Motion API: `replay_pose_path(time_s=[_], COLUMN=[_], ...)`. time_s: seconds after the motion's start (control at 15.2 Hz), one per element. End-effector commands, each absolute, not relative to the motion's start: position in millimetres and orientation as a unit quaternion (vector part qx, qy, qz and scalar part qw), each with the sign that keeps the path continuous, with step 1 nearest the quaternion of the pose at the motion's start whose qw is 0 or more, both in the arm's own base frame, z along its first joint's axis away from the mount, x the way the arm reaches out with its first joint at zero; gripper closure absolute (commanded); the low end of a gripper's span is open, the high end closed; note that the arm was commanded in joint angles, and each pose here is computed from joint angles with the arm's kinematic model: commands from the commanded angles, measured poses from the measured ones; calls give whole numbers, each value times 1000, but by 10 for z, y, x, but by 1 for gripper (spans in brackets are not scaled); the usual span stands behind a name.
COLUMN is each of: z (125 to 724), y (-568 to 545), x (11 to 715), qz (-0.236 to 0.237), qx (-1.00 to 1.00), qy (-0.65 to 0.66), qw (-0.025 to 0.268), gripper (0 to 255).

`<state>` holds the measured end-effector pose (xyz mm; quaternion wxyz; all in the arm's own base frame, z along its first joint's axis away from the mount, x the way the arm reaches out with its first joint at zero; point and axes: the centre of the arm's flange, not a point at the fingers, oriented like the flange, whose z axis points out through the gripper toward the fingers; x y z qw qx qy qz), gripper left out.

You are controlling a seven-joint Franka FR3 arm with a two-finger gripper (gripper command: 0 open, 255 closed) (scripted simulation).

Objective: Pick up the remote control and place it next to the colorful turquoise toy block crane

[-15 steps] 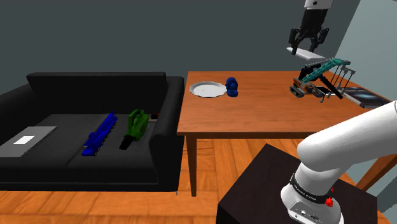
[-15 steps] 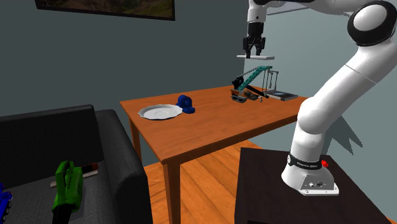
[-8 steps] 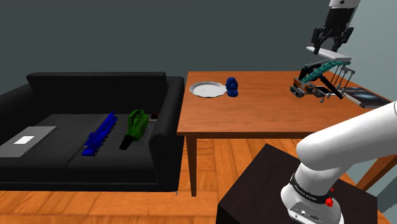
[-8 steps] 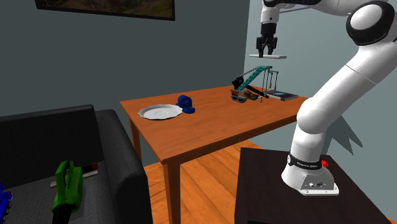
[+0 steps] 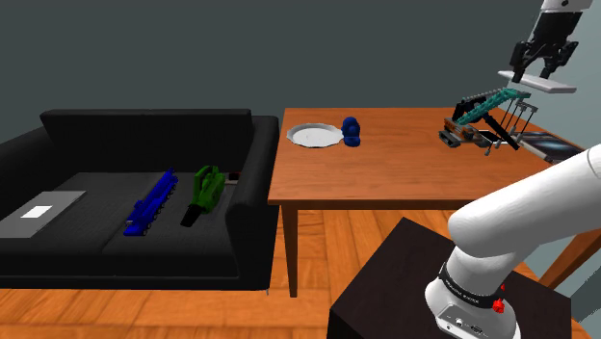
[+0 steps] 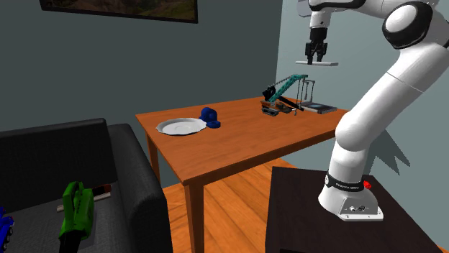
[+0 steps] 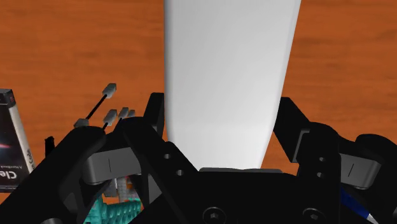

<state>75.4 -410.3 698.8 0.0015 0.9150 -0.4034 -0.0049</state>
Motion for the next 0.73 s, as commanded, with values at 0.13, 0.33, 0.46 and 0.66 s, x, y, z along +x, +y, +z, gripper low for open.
replay_pose_path(time_s=[0.13, 0.33, 0.46, 0.66], z=[6994, 6995, 6996, 6997], y=[-4433, -4676, -4838, -5081], x=[328, 16, -193, -505], qz=[-5, -5, -5, -5], qx=[915, 915, 915, 915], qy=[-403, -403, -403, -403], qw=[2, 2, 2, 2], gripper=[255, 255, 255, 255])
